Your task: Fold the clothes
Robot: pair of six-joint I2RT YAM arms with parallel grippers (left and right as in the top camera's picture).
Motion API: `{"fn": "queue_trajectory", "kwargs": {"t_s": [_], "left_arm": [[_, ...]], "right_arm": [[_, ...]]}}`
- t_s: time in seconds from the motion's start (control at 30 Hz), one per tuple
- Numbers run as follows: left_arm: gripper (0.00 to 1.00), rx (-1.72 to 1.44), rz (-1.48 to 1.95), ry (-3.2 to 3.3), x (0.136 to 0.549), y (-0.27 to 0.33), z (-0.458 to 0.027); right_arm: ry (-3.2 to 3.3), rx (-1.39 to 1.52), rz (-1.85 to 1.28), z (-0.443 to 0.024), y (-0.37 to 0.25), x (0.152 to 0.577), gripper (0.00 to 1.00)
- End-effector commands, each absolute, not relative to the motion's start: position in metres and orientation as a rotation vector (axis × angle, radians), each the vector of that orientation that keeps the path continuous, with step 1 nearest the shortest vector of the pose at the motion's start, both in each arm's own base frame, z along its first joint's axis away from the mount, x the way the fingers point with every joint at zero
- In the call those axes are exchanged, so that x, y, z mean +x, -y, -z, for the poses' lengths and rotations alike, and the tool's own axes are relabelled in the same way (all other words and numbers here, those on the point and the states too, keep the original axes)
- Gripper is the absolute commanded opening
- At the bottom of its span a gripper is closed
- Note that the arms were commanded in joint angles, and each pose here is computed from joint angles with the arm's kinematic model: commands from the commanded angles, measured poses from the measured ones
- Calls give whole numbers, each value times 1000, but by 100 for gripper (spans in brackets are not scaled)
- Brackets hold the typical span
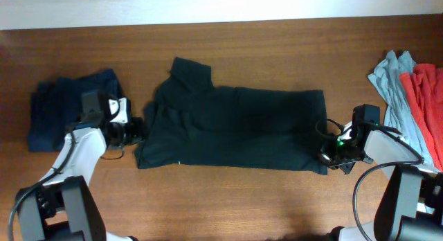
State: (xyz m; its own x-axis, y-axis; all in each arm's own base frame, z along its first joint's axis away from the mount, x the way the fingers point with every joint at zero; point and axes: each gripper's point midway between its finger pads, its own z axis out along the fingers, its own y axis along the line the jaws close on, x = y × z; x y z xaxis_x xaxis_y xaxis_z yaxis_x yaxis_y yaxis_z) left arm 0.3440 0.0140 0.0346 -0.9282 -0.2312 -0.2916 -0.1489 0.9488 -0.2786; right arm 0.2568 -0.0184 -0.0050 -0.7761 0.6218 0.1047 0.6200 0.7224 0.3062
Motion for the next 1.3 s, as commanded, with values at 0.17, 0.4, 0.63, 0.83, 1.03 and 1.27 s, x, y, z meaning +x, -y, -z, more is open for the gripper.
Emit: {"fn": "queue_trajectory", "kwargs": {"t_s": [0.17,0.4,0.63,0.83,1.03,1.27], "left_arm": [[59,-142,363,-2907,318,4,0],[6,-250,255,-2984,306,-11,32],[1,-420,247,-2921,318,-44,23],[1,-406,253,-2867,338,-49,9],[44,-392,416,-2860,355,-34,-27],[75,-256,844,-2641,398,9,-130]], "right_arm": [[-3015,810,-695,24,0,235,25],[-3055,1094,-297,37,37,215,14],[-2967,1247,1,39,73,213,4],[-2972,1173,-55,35,71,224,6],[-2912,951,-400,-2,48,271,33],[-2690,677,-738,-99,22,331,56]]}}
